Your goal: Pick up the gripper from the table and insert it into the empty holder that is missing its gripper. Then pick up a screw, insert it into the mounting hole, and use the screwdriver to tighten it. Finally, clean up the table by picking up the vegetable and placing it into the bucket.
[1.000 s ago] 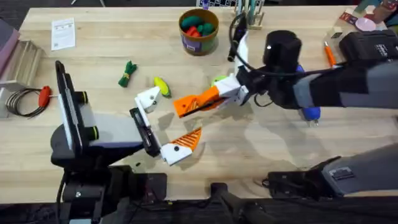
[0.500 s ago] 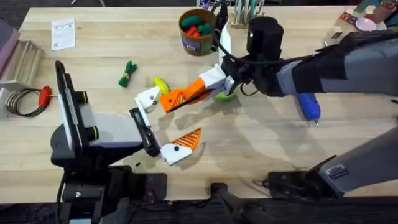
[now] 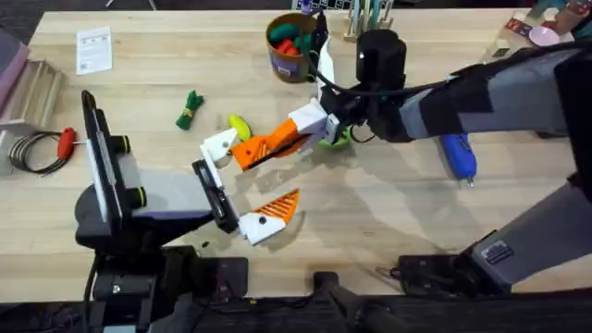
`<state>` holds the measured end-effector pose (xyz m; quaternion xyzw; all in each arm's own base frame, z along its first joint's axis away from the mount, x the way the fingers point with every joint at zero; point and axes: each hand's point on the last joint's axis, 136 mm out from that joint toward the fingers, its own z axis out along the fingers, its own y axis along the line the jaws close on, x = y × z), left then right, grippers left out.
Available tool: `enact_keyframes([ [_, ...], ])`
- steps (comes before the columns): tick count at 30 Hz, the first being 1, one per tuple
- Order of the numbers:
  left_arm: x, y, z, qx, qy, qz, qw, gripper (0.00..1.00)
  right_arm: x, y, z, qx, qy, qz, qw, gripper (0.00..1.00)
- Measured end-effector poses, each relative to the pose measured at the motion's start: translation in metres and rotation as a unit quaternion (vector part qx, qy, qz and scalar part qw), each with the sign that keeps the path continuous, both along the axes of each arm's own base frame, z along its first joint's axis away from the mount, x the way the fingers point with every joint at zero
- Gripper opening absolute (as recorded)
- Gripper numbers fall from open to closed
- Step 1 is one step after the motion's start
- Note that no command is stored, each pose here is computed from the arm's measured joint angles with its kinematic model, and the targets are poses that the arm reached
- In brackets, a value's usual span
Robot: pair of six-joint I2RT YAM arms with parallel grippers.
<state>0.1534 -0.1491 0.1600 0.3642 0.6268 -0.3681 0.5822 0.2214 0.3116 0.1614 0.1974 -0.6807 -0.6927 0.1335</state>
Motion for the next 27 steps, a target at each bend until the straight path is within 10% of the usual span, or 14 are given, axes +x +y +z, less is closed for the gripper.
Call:
enact_keyframes([
  [27,0.002,0.001,0.0,0.002,-0.003,0.006,1.0,0.985,0.004,0.014,0.006,0.008,-0.033,-0.01,0.999,0.008],
])
